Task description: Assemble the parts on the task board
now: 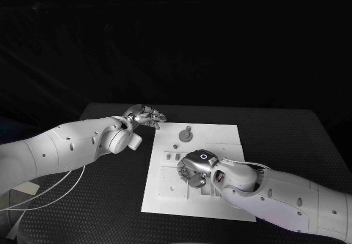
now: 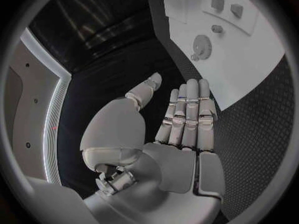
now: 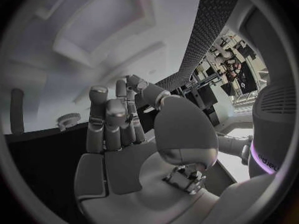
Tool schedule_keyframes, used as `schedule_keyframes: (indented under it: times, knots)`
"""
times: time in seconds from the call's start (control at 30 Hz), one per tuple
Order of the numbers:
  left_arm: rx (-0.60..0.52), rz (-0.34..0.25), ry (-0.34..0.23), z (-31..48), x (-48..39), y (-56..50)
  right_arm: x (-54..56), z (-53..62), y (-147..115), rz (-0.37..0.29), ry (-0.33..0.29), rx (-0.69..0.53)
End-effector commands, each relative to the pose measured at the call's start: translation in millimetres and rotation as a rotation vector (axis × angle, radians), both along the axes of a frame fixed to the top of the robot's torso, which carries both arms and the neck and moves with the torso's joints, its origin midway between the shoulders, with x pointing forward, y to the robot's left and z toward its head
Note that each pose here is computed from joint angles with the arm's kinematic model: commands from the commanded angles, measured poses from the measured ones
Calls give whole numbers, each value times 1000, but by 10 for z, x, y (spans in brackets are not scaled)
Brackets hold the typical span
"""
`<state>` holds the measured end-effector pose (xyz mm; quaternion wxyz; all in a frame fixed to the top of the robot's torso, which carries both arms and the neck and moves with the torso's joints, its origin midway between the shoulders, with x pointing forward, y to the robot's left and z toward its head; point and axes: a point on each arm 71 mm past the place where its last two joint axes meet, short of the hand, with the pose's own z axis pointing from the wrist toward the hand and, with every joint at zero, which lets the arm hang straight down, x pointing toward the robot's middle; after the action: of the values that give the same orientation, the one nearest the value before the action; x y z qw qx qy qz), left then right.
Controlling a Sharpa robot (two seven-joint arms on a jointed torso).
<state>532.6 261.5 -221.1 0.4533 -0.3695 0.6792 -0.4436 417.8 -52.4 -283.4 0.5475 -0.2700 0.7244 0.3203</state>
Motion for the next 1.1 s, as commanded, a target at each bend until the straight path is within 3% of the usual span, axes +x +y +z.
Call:
schedule_keyframes:
  times: [0.03, 1.1]
  knots:
    - [-12, -16, -1, 13, 1, -27, -13, -23, -6, 7, -12, -24]
    - [-12, -17, -1, 32, 6, -30, -21, -88, 116, 29, 40, -63]
